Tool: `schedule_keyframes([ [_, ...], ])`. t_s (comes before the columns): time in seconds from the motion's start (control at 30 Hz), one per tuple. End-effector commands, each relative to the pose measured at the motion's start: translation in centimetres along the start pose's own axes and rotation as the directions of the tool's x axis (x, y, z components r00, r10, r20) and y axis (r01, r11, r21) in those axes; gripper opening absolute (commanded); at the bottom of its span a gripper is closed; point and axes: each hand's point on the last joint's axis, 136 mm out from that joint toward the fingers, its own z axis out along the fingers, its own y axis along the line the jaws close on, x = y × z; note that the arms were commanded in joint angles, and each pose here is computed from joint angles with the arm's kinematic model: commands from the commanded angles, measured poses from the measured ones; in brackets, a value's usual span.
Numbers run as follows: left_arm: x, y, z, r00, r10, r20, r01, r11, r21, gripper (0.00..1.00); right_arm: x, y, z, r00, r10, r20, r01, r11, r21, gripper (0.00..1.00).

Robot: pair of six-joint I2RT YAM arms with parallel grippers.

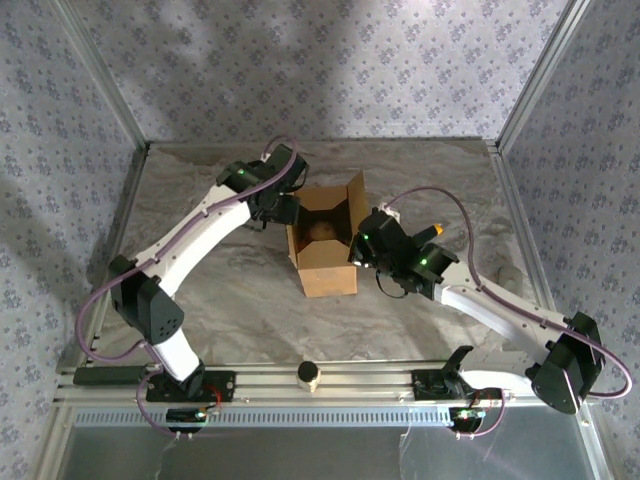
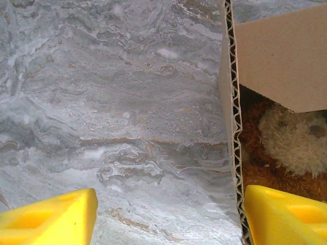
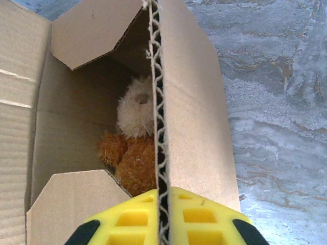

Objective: Unpack the express box

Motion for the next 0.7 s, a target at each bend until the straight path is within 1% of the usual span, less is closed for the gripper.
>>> schedule_keyframes([
  [0.0,1.5,1.6,0.4,0.999,0.001,-0.039,-0.002,1.0,-0.023,0.75,-1.4,-1.3,-0.5,0.999,0.01,0.042,-0.013,0.999,0.052,0.0],
  [0.13,2.4,1.8,1.2,0.999,-0.017,-0.039,0.017,1.0,-0.003,0.75,-1.7,-0.9,-0.4,1.0,0.021,0.022,-0.021,1.0,0.018,0.0],
  [0.2,2.8,2.0,1.7,0.998,-0.044,-0.041,0.045,0.999,0.014,0.75,-1.7,-0.8,-0.2,1.0,0.014,0.011,-0.014,1.0,0.005,0.0],
  [0.33,3.5,1.7,2.4,0.993,-0.107,-0.054,0.112,0.989,0.095,0.74,-1.7,-0.4,0.3,0.999,-0.002,-0.035,0.0,0.999,-0.034,0.0],
  [0.5,4.1,1.7,2.7,0.989,-0.143,-0.045,0.148,0.981,0.126,0.73,-2.1,-0.5,0.7,0.997,-0.027,-0.069,0.022,0.997,-0.073,0.0],
  [0.6,4.6,1.7,3.0,0.983,-0.173,-0.055,0.18,0.973,0.146,0.73,-2.8,-0.9,0.8,0.996,-0.033,-0.081,0.027,0.997,-0.078,0.0],
  [0.67,4.9,1.5,3.0,0.98,-0.19,-0.066,0.199,0.965,0.173,0.73,-3.1,-0.7,0.9,0.994,-0.06,-0.093,0.05,0.993,-0.11,0.0],
])
